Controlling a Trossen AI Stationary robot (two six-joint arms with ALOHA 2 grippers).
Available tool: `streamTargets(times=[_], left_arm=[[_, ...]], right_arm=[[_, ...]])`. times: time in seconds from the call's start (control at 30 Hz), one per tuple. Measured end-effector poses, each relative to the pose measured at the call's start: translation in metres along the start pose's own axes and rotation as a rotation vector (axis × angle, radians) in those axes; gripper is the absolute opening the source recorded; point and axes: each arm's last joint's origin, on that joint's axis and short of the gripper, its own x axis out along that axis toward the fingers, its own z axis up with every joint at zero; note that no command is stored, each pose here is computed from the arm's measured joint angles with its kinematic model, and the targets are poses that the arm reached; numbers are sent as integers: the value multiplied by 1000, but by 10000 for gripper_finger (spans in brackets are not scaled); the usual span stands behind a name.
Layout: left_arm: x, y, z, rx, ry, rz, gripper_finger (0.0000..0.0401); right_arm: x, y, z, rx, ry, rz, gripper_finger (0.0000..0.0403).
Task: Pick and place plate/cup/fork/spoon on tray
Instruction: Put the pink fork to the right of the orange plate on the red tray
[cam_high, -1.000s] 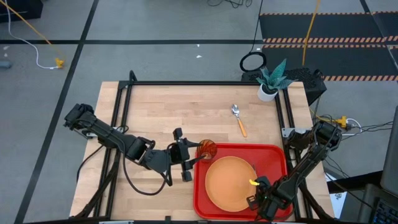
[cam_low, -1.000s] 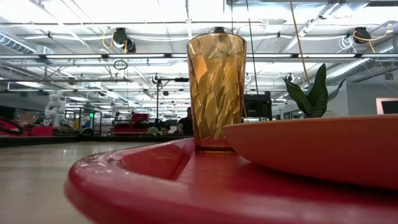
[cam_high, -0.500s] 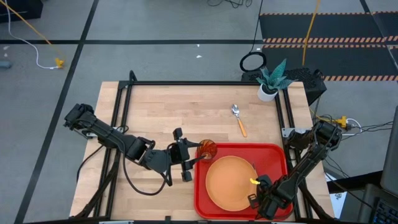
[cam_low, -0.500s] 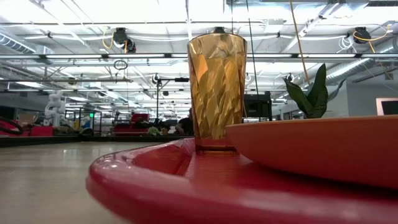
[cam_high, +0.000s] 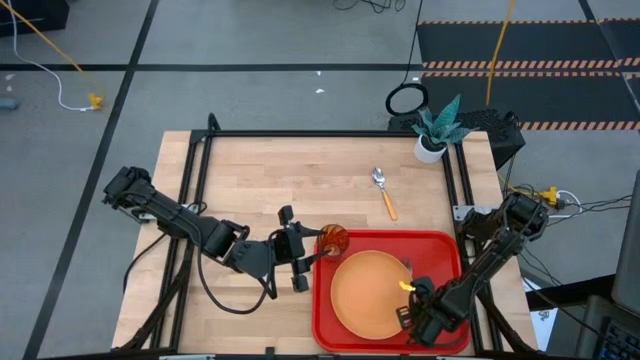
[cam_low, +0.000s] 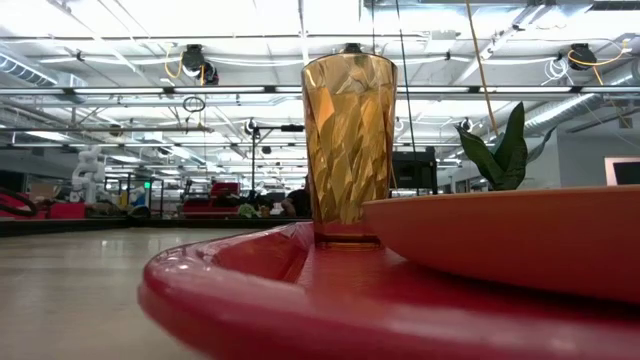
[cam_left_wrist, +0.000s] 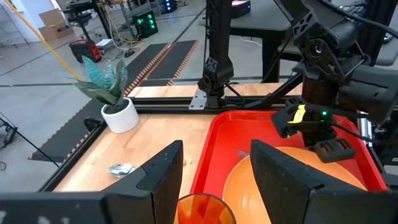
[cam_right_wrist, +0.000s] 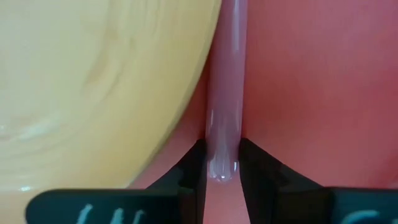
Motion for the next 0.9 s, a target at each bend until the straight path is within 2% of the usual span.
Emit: streamTargets(times=[0.43,0.77,0.9], left_arm=[[0,0,0,1,0,0,191],[0,0,0,0,0,0,191],[0,0,0,0,0,0,191]], right_arm=[[-2,2,4,-6,18,-12,64],[-4,-2,4,-18,7,-21,144],[-4,-1,3,-29,15,-12,159]])
